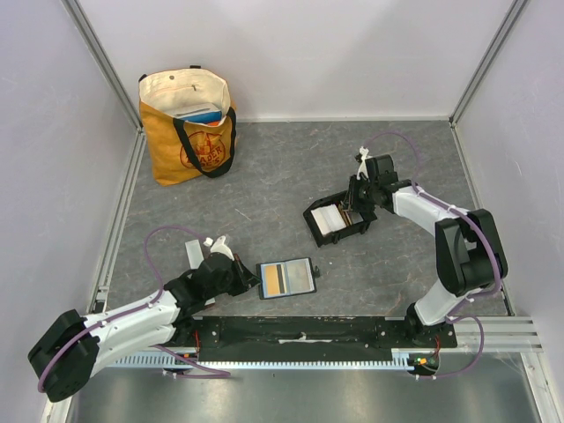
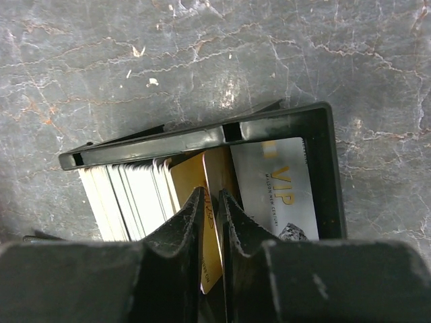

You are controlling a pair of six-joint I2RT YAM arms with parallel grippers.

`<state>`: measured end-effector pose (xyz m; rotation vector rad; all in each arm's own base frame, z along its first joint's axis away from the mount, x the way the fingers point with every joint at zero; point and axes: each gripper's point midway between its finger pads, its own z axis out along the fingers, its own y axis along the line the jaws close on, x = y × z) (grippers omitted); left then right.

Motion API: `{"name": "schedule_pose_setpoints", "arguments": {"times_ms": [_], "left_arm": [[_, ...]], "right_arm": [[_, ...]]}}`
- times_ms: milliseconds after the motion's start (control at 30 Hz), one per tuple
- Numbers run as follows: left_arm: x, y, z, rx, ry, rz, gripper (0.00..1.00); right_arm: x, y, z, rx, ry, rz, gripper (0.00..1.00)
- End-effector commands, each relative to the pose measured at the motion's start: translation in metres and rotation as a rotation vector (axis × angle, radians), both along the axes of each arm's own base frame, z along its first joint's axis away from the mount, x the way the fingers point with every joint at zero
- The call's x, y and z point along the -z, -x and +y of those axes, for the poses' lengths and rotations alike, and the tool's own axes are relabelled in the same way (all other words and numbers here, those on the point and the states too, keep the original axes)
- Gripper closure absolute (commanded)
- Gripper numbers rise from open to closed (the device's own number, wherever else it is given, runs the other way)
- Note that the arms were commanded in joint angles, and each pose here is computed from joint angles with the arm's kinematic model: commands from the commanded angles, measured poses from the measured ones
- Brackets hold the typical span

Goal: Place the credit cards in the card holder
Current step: Pick up the credit card from the storage box.

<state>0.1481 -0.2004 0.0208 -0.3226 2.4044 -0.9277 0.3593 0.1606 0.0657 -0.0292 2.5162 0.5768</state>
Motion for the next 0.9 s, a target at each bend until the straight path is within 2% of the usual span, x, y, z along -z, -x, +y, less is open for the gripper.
{"name": "schedule_pose_setpoints", "arguments": {"times_ms": [0, 267, 333, 400, 433, 500, 867], "left_arm": [[-0.010, -0.006, -0.007, -0.012, 0.043, -0.018, 0.98], [-0.010, -0.006, -0.008, -0.011, 0.041, -0.018, 0.98], [-0.010, -0.006, -0.008, -0.011, 0.041, -0.018, 0.98], [-0.010, -0.006, -0.008, -0.008, 0.041, -0.016, 0.98], [-0.009, -0.005, -0.008, -0.004, 0.039, -0.015, 0.98], [-0.009, -0.006, -0.008, -0.005, 0.038, -0.016, 0.98], [-0.009, -0.004, -0.009, 0.005, 0.041, -0.013, 0.98]], "right_arm": [[0.012, 0.002, -0.006, 0.005, 0.043, 0.020, 0.77], [0.015, 0.008, -0.006, -0.008, 0.079, 0.025, 0.71], [0.011, 0.008, -0.006, -0.007, 0.084, 0.016, 0.74], [0.003, 0.006, -0.008, 0.001, 0.091, -0.007, 0.83], [-0.004, 0.004, -0.009, 0.005, 0.092, -0.026, 0.92], [-0.016, 0.000, -0.010, 0.011, 0.100, -0.059, 1.00], [-0.083, -0.008, -0.019, 0.054, 0.174, -0.226, 1.00]]}}
